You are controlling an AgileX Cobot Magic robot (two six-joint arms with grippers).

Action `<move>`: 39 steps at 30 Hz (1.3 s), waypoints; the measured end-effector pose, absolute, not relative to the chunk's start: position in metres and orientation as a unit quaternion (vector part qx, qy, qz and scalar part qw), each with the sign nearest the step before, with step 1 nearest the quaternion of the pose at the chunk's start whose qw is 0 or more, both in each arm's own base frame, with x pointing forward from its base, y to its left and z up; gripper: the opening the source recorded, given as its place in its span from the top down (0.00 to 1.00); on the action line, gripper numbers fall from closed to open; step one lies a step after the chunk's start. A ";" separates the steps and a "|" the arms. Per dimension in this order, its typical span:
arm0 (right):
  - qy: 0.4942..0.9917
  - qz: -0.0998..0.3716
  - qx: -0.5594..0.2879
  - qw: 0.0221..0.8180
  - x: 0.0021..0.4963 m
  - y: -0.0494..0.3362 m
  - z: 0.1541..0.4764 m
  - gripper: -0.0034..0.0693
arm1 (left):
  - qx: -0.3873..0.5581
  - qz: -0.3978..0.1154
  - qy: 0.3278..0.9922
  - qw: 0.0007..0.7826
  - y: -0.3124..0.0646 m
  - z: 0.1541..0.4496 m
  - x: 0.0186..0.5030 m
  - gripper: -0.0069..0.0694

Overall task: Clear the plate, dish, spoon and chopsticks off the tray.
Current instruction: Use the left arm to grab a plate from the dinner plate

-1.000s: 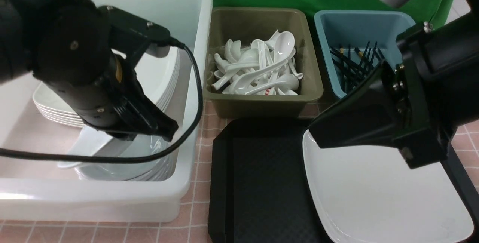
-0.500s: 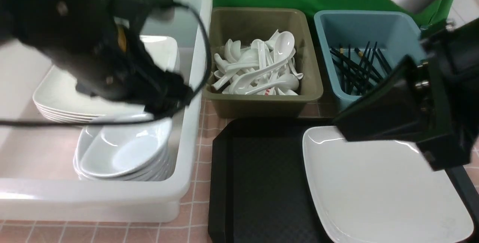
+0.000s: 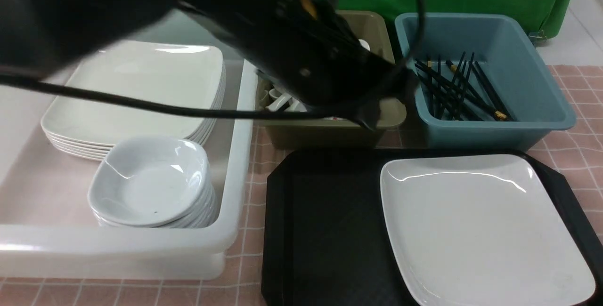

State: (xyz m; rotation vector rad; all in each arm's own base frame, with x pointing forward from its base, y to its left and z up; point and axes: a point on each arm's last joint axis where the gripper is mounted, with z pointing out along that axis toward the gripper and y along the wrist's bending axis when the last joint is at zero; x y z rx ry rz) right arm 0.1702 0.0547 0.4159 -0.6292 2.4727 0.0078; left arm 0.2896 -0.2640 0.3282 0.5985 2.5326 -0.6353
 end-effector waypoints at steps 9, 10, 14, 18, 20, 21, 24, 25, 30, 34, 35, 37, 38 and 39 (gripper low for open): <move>0.949 0.036 -0.221 0.223 0.171 0.055 0.377 0.91 | 0.241 -0.170 0.936 0.193 -0.313 0.225 0.355 0.59; 0.948 0.041 -0.222 0.223 0.171 0.056 0.377 0.91 | 0.244 -0.165 0.935 0.197 -0.315 0.218 0.360 0.54; 0.948 0.047 -0.224 0.222 0.171 0.057 0.377 0.91 | 0.251 -0.154 0.935 0.198 -0.324 0.191 0.374 0.34; 0.948 0.050 -0.224 0.223 0.171 0.058 0.376 0.91 | 0.251 -0.154 0.935 0.197 -0.330 0.166 0.381 0.22; 0.947 0.050 -0.223 0.226 0.172 0.058 0.376 0.91 | 0.249 -0.156 0.935 0.198 -0.331 0.162 0.382 0.22; 0.946 0.051 -0.223 0.229 0.172 0.058 0.377 0.91 | 0.244 -0.161 0.935 0.201 -0.333 0.157 0.383 0.22; 0.945 0.051 -0.224 0.234 0.173 0.058 0.377 0.91 | 0.240 -0.167 0.934 0.204 -0.335 0.154 0.385 0.27; 0.945 0.051 -0.224 0.235 0.173 0.058 0.377 0.91 | 0.241 -0.167 0.934 0.206 -0.335 0.154 0.385 0.32; 0.944 0.051 -0.224 0.236 0.173 0.058 0.377 0.91 | 0.227 -0.181 0.934 0.208 -0.336 0.155 0.386 0.71; 0.943 0.050 -0.229 0.236 0.173 0.058 0.377 0.91 | 0.225 -0.188 0.933 0.210 -0.336 0.162 0.386 0.76; 0.943 0.049 -0.231 0.236 0.173 0.058 0.377 0.91 | 0.230 -0.187 0.932 0.209 -0.335 0.166 0.385 0.76; 0.942 0.049 -0.232 0.236 0.173 0.058 0.377 0.91 | 0.237 -0.184 0.932 0.204 -0.334 0.171 0.383 0.76; 0.942 0.049 -0.233 0.239 0.173 0.058 0.379 0.91 | 0.250 -0.181 0.930 0.201 -0.332 0.181 0.379 0.78; 0.940 0.049 -0.233 0.243 0.173 0.058 0.382 0.91 | 0.261 -0.180 0.927 0.200 -0.331 0.190 0.377 0.80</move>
